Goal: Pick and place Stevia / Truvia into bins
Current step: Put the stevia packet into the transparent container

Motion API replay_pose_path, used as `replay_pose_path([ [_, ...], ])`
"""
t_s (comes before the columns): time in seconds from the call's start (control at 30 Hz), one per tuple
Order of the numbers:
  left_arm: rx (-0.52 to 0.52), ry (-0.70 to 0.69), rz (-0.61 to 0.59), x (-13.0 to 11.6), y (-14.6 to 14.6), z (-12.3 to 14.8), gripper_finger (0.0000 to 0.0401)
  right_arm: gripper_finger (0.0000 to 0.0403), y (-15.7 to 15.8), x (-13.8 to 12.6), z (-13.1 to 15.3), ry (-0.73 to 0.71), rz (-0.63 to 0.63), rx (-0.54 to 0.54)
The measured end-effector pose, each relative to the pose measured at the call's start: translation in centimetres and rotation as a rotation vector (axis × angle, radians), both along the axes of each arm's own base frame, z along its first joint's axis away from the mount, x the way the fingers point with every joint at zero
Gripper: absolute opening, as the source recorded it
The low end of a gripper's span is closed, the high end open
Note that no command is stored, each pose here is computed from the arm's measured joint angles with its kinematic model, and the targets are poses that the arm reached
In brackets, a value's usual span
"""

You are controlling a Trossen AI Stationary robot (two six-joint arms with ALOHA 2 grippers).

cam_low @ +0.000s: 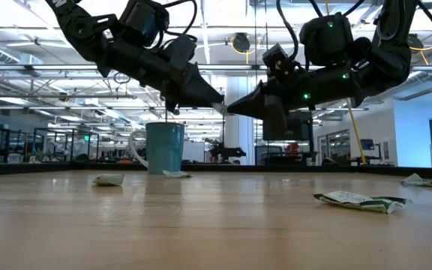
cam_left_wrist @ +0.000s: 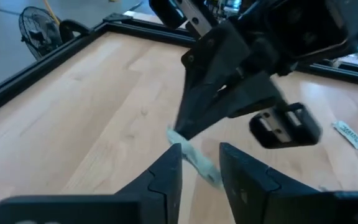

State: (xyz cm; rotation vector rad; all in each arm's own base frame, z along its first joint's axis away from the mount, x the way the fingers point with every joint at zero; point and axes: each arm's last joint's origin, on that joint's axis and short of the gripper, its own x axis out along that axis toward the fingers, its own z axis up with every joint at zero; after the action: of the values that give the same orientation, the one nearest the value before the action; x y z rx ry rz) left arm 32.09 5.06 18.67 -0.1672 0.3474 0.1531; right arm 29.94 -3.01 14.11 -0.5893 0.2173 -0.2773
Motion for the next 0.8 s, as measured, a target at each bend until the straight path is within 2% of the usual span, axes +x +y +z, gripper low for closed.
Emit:
replay_pose_path([
  [0.13,-0.005,0.0,0.004,0.0,-0.01,-0.01,0.0094,0.0,0.18,0.08,0.35,-0.041,0.062,0.024],
  [0.47,0.0,0.005,0.002,-0.02,-0.01,-0.05,0.0092,0.0002,0.18,0.1,0.53,-0.061,0.065,0.024],
  [0.7,0.037,0.02,-0.013,-0.05,-0.01,-0.13,0.0092,0.0046,0.19,0.12,0.77,-0.086,0.066,0.022],
  [0.8,0.053,0.022,-0.019,-0.05,-0.01,-0.13,0.0076,0.007,0.19,0.12,0.71,-0.081,0.066,0.024],
])
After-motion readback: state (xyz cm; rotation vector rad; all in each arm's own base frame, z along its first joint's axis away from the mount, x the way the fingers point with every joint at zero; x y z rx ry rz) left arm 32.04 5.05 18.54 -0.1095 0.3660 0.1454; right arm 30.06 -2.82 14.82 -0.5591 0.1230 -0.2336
